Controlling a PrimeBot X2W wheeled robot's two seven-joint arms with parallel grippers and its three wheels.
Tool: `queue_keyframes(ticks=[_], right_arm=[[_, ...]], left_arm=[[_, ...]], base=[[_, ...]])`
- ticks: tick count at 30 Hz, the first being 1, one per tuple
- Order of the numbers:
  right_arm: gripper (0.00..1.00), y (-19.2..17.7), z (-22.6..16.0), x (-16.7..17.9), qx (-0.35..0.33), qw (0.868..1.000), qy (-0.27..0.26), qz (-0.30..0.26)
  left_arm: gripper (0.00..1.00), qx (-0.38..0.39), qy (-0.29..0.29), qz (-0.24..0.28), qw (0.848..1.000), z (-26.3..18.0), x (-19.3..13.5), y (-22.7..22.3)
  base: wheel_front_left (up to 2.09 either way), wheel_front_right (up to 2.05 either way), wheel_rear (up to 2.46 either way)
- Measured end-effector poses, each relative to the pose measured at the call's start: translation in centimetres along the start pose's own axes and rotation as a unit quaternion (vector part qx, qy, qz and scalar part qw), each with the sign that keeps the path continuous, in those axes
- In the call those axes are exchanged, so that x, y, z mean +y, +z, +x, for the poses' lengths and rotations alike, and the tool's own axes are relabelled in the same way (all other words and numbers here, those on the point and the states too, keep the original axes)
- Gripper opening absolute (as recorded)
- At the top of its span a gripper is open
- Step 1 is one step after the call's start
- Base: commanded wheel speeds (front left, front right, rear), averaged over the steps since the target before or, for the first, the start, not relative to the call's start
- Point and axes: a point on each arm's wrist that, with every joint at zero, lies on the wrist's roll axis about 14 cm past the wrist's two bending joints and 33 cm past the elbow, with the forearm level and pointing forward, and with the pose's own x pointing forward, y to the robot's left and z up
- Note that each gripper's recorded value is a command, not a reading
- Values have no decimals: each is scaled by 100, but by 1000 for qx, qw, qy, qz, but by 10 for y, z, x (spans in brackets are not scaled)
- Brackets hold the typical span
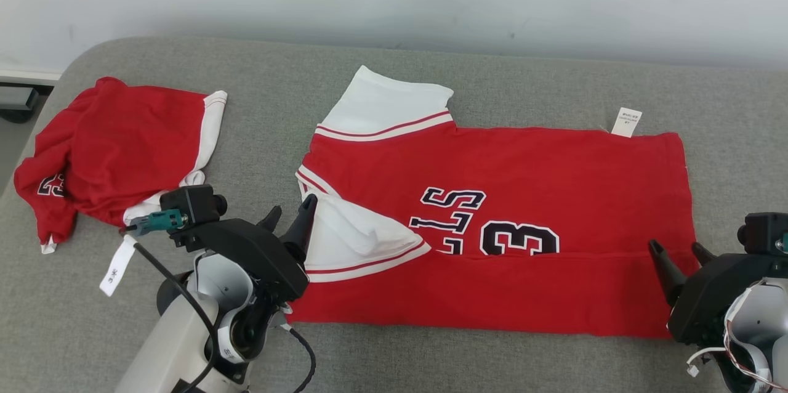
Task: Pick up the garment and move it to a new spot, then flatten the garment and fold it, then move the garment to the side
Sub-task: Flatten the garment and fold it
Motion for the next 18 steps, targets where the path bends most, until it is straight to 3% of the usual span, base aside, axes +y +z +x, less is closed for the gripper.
queue_keyframes(ticks=[10,18], right_arm=[[100,33,-13,13,-72,997,23,3],[100,19,-34,-9,-39,999,-5,9]], left_arm=[[100,-67,4,52,996,-18,3,32],[100,-68,28,129,989,-43,13,26]], base=[[0,0,0],[0,0,0]])
